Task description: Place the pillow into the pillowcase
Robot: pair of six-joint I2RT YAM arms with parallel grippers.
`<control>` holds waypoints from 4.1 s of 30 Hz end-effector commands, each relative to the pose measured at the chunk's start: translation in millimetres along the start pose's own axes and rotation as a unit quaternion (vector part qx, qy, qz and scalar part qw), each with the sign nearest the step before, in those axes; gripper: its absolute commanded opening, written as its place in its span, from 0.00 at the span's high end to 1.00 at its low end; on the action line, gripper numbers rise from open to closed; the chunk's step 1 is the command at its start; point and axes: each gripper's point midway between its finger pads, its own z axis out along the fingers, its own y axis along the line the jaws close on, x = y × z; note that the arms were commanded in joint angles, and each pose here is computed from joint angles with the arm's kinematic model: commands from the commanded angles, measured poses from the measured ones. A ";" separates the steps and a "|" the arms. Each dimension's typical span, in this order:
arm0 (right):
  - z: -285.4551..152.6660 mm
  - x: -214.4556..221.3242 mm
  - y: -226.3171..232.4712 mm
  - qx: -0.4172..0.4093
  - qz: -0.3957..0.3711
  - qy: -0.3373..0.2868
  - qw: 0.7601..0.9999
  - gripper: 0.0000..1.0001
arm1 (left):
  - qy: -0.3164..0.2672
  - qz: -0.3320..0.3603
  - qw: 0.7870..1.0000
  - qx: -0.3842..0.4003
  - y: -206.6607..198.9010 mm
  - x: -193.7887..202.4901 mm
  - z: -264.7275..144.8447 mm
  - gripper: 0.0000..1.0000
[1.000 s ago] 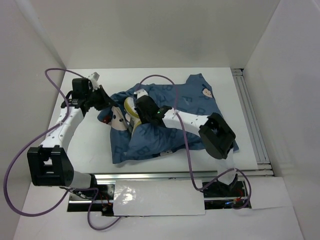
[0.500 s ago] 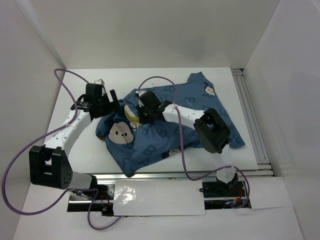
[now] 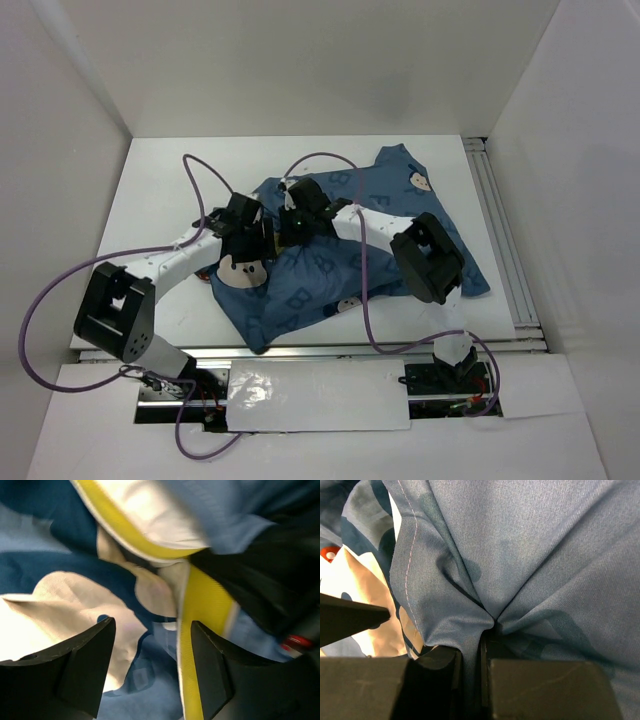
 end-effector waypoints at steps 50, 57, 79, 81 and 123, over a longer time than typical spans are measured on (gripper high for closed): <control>-48.5 33.6 -33.1 0.112 -0.139 -0.010 0.984 1.00 | -0.321 -0.019 0.944 0.069 -43.5 -194.2 -189.3 1.00; -31.5 -55.2 -85.3 0.261 -0.003 -0.094 0.961 1.00 | -0.272 0.015 0.958 0.090 -54.1 -125.8 -167.1 1.00; -167.2 -109.5 12.9 -0.009 -0.036 -0.174 0.984 0.00 | -0.127 -0.035 0.991 0.004 9.9 -36.8 -74.1 0.00; -180.9 -104.4 11.1 -0.017 -0.032 -0.172 0.984 0.00 | -0.128 -0.018 0.991 0.029 5.1 -31.4 -67.7 0.00; -231.5 -125.9 -249.2 0.305 0.162 -0.226 0.911 0.00 | -0.084 -0.162 0.982 -0.040 59.3 -49.1 -63.5 0.00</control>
